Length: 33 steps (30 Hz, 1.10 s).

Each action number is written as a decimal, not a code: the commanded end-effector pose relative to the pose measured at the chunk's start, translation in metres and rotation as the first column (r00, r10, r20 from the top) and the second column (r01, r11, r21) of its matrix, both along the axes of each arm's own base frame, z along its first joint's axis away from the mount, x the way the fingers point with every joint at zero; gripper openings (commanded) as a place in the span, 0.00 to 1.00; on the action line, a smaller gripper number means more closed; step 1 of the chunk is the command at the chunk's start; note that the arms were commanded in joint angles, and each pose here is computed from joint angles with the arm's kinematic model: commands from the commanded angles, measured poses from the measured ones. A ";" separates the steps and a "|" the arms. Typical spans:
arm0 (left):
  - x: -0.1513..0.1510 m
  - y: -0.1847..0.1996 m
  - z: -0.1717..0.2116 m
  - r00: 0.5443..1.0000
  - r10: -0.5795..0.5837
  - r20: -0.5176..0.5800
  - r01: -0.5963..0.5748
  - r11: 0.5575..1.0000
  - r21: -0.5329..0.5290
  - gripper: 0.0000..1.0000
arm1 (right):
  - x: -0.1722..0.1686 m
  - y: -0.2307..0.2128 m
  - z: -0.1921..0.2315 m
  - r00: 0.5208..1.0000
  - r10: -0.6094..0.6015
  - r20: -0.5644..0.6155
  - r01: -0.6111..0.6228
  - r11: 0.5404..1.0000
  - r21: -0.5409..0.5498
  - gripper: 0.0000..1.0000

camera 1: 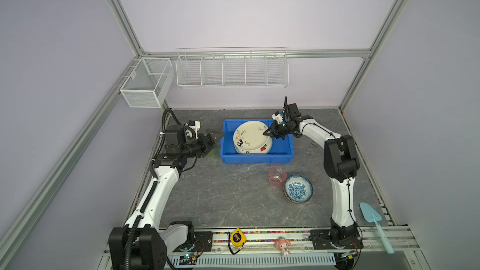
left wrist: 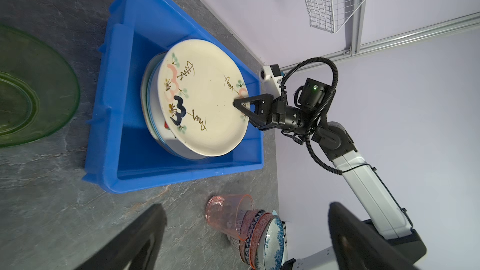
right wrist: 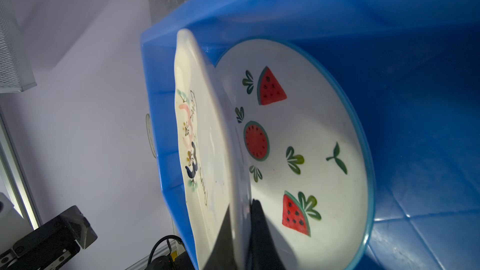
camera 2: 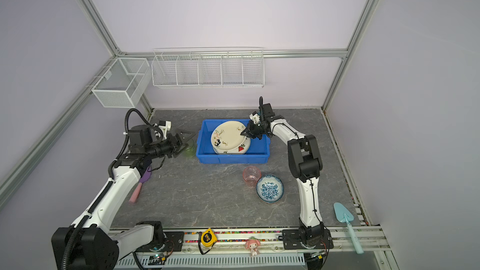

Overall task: Place the mixed dishes into the plastic bin
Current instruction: 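Lower the cream plate onto the watermelon plate with the right gripper while left releases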

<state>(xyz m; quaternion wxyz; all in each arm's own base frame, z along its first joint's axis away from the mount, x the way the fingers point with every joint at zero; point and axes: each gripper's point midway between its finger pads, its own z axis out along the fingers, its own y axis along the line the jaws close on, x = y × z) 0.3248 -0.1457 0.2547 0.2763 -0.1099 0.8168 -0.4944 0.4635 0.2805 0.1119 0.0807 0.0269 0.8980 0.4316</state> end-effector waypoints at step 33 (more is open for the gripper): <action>-0.005 0.004 -0.015 1.000 0.019 -0.016 -0.019 1.000 0.006 0.97 | 0.008 -0.017 -0.022 0.999 -0.009 0.034 0.011 0.998 -0.057 0.33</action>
